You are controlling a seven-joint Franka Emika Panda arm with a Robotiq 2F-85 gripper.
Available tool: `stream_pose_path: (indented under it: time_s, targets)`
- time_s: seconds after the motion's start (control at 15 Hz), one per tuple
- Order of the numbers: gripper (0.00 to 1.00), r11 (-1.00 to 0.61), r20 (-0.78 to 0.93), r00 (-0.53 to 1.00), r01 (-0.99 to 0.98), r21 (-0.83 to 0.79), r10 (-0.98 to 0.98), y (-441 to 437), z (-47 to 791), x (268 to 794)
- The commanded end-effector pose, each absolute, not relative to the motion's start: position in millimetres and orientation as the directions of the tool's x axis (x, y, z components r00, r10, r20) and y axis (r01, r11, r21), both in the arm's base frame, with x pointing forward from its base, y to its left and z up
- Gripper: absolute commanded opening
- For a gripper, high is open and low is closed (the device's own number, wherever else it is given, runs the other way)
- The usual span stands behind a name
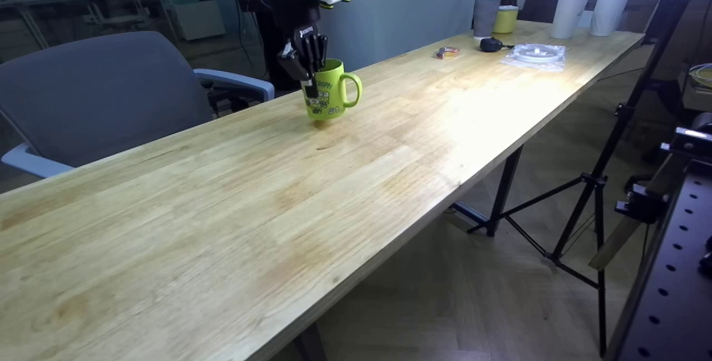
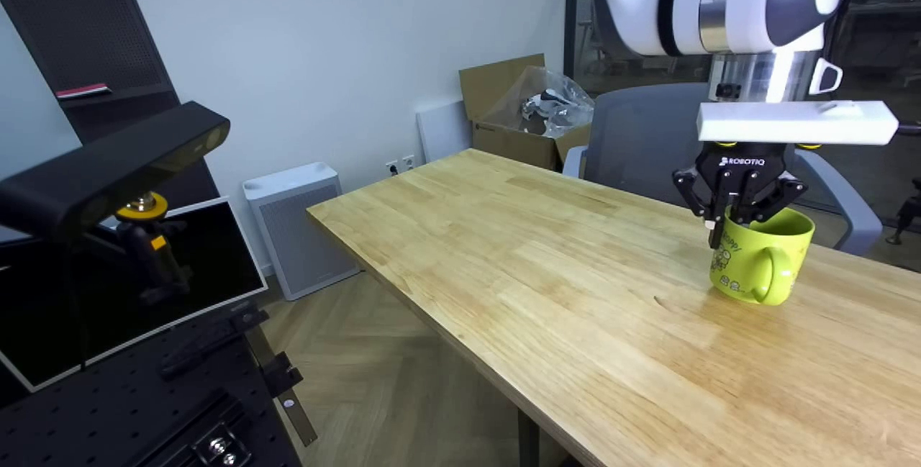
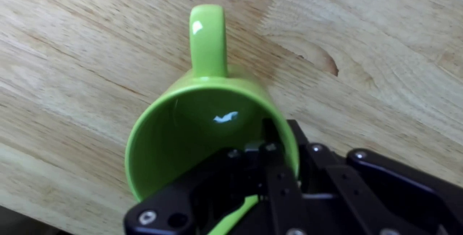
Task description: Move green mug to the left
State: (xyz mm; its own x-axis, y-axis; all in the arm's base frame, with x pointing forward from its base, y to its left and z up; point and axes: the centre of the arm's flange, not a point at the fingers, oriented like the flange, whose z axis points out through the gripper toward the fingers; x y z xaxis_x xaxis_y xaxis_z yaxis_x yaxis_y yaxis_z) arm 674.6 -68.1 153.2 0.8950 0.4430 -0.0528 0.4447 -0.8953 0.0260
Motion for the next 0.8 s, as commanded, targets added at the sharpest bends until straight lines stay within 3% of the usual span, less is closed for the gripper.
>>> stream_pose_path:
  time_s: [0.0, 0.73]
  targets:
    - [0.02, -0.91, -0.041, 0.91, 0.413, 0.04, 0.412, -65.5, 177.6, 683.2]
    - [0.02, -0.876, 0.001, 0.876, 0.482, 0.03, 0.482, -5.6, 194.4, 687.0]
